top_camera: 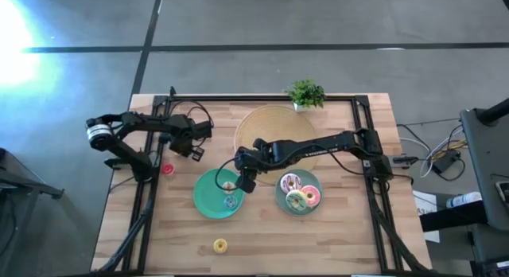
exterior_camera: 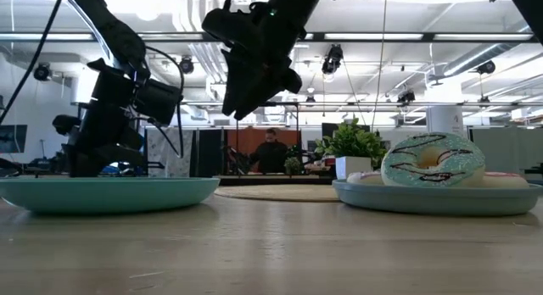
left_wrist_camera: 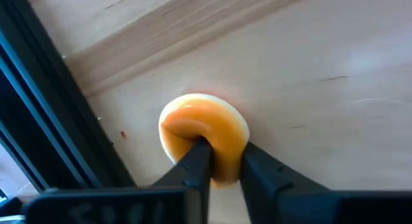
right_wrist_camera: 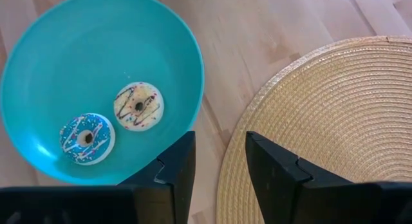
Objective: Pick & Place donuts
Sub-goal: Put the small orange donut on the blue plate
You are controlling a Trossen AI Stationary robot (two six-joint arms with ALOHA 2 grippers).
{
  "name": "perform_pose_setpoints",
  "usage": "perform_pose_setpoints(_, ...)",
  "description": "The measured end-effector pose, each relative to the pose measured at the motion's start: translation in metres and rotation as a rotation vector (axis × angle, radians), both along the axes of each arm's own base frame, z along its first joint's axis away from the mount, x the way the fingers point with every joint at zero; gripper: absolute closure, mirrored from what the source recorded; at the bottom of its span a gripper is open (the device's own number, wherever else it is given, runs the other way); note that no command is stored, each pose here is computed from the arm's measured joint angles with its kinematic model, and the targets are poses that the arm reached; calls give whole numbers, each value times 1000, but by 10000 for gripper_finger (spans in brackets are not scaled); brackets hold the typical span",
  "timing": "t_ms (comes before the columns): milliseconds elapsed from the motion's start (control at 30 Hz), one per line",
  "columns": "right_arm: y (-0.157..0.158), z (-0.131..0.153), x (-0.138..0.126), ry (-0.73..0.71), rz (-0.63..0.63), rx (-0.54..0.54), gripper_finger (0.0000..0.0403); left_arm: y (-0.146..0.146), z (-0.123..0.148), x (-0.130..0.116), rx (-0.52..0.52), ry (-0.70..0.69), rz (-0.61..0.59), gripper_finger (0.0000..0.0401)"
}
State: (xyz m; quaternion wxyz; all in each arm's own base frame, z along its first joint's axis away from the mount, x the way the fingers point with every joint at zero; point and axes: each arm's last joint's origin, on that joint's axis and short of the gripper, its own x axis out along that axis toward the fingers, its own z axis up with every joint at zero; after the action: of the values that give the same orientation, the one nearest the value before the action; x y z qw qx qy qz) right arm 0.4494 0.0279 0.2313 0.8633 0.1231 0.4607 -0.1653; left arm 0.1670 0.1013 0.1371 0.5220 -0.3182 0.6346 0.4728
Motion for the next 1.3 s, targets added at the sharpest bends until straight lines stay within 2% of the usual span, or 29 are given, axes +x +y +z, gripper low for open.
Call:
perform_pose_setpoints(100,3,0,0,3,11,-14,278,1,1,1,26,-3,-5,392)
perform_pose_setpoints(233,9,3,-3,10,24,-68,276,4,5,4,58,-35,-3,399)
perform_pose_setpoints(333,9,10,-8,15,21,-83,276,3,14,9,58,-136,5,400)
perform_pose_setpoints(400,8,14,-10,13,15,-90,278,4,24,13,59,-255,10,400)
perform_pose_setpoints(567,6,29,-19,13,-5,-144,283,-4,62,22,36,-682,-49,401)
perform_pose_setpoints(733,4,51,-33,-22,37,-168,285,-26,102,18,-66,-1028,-239,401)
perform_pose_setpoints(867,5,70,-38,-100,169,-196,285,-46,125,15,-114,-1216,-402,401)
perform_pose_setpoints(1000,9,90,-37,-239,374,-157,279,-62,138,22,-116,-1334,-507,401)
perform_pose_setpoints(1133,10,92,-33,-267,446,-207,263,-77,140,36,-157,-1400,-573,401)
perform_pose_setpoints(1300,11,91,-34,-248,476,-225,221,-92,133,44,-234,-1361,-590,401)
